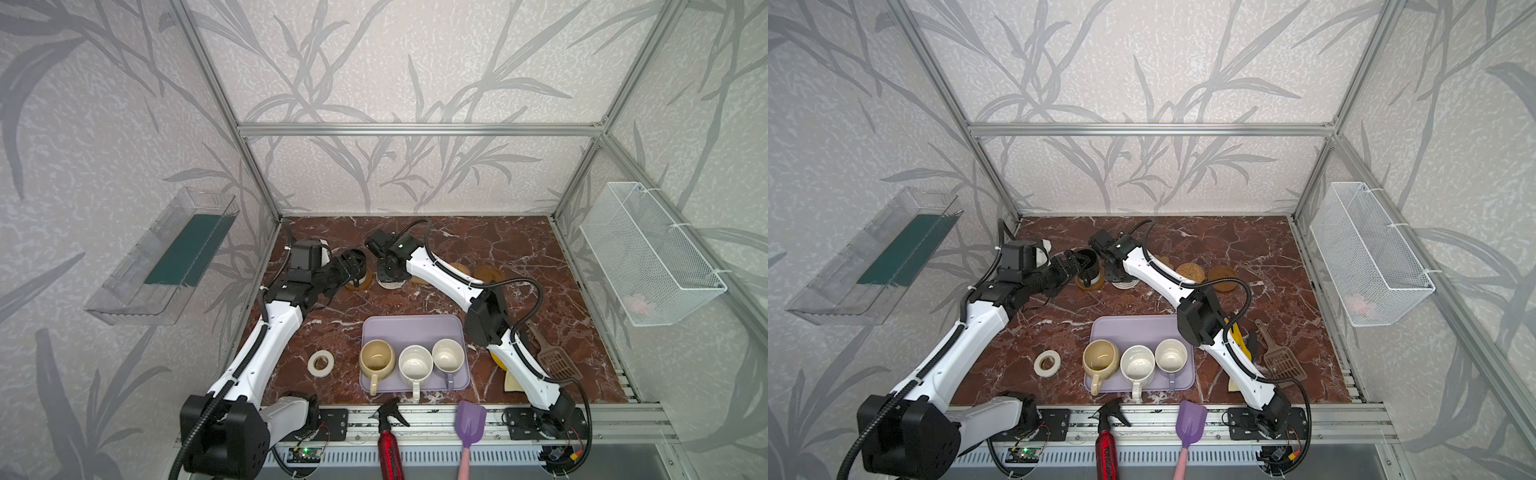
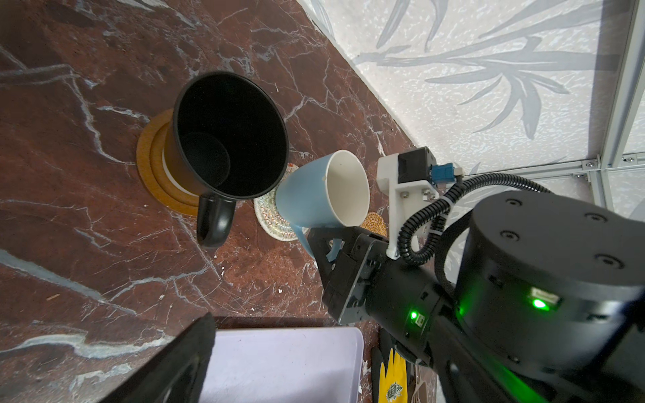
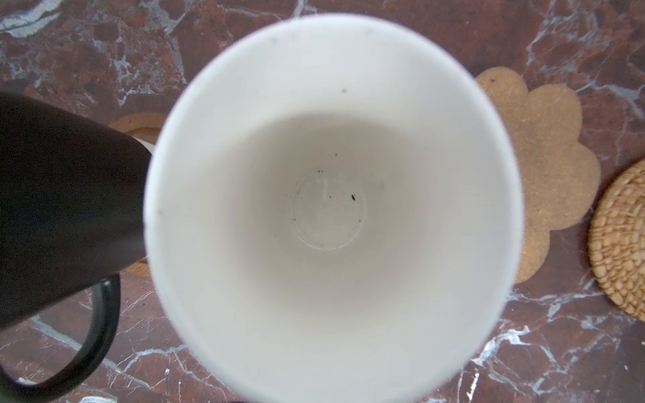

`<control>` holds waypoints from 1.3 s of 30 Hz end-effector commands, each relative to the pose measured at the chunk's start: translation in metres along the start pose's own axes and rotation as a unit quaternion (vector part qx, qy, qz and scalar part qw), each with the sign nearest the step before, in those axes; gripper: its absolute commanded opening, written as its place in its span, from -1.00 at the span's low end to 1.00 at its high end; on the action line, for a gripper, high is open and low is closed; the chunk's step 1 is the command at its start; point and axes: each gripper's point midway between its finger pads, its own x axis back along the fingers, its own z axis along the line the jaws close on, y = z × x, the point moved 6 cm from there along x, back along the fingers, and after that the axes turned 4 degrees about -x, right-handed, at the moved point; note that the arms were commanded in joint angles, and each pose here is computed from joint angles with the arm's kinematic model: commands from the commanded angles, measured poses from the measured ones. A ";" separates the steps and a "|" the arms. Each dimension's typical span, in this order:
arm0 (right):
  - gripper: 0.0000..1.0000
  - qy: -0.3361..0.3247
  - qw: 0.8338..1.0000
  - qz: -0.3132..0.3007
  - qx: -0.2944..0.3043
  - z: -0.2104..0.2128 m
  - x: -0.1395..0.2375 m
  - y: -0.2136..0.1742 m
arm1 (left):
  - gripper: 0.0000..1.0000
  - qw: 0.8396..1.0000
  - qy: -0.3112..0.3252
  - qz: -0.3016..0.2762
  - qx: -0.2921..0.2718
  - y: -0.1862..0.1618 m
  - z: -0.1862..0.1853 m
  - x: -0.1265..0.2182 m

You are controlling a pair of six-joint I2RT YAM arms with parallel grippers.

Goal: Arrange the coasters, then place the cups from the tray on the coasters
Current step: 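Lower the light blue mug onto the multicoloured woven coaster beside the black mug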

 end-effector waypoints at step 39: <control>0.11 0.027 0.999 -0.008 0.032 -0.008 0.036 -0.007 | 0.99 1.000 -0.002 0.031 -0.001 -0.019 0.005 0.014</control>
